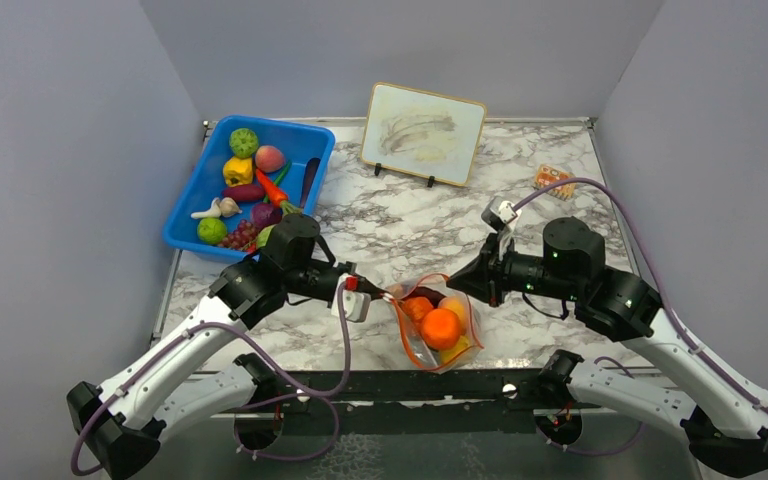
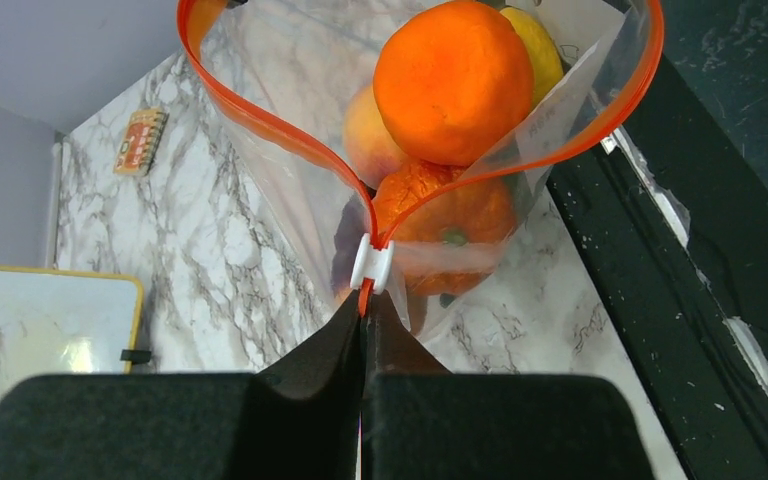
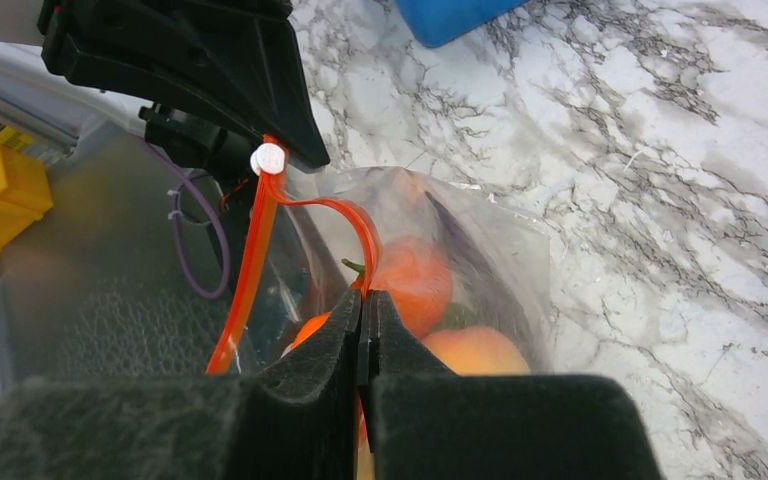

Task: Place the food in the zip-top bag and seal the zipper
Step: Zip the zipper food storage bag at the center of the board.

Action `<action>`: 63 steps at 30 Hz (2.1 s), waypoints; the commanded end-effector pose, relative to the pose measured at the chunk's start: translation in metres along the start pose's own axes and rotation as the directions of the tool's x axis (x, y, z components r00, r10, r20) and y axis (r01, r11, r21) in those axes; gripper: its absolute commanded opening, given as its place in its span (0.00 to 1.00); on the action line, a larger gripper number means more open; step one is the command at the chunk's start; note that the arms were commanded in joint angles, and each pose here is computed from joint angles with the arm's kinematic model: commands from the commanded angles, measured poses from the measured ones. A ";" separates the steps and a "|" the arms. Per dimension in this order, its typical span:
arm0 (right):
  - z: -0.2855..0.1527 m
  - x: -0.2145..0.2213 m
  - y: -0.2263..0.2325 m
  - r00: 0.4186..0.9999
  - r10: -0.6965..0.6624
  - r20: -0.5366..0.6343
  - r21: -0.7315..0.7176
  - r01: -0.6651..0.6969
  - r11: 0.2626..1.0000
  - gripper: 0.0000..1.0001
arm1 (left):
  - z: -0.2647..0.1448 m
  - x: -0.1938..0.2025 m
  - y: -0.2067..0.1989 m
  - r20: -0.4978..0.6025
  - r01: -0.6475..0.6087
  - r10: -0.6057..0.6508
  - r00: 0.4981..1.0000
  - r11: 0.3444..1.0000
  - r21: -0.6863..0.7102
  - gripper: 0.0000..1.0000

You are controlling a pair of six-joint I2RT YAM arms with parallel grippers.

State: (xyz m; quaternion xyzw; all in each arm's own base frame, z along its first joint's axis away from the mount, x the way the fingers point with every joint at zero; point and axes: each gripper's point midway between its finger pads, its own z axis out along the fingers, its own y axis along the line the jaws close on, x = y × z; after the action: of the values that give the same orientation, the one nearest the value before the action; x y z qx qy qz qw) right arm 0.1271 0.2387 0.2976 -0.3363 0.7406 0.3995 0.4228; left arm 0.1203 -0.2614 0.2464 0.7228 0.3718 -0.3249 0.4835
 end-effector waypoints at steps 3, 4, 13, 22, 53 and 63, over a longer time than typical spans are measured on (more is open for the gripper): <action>-0.001 -0.022 -0.014 0.996 -0.031 0.088 0.094 0.023 0.995 0.01 | 0.005 -0.012 0.011 0.043 0.087 -0.086 0.995 0.996 -0.022 0.00; -0.001 -0.025 -0.019 0.994 -0.043 0.097 0.119 0.032 0.992 0.01 | 0.005 -0.011 0.015 0.043 0.108 -0.106 0.993 0.993 -0.049 0.00; 0.017 -0.030 -0.054 0.995 -0.086 0.043 0.274 0.071 0.959 0.32 | 0.018 0.000 0.028 0.118 0.310 -0.296 0.948 0.941 -0.132 0.00; 0.021 -0.061 -0.007 0.984 -0.143 0.109 0.044 0.139 0.989 0.61 | 0.024 0.001 0.034 0.138 0.414 -0.397 0.907 0.900 -0.134 0.00; 0.073 -0.025 -0.012 0.974 -0.226 -0.023 0.046 0.227 0.973 0.34 | 0.028 -0.010 0.069 0.216 0.619 -0.584 0.782 0.766 -0.173 0.00; 0.075 -0.009 -0.011 0.968 -0.241 -0.076 0.014 0.242 0.970 0.34 | 0.028 -0.008 0.072 0.217 0.635 -0.599 0.770 0.750 -0.185 0.00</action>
State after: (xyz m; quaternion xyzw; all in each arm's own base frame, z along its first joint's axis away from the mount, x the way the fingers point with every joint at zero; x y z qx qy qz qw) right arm 0.1704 0.2986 0.2837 -0.4164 0.7177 0.3276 0.4519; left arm 0.1673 -0.3051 0.2544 0.4770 0.6039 -0.4671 0.4354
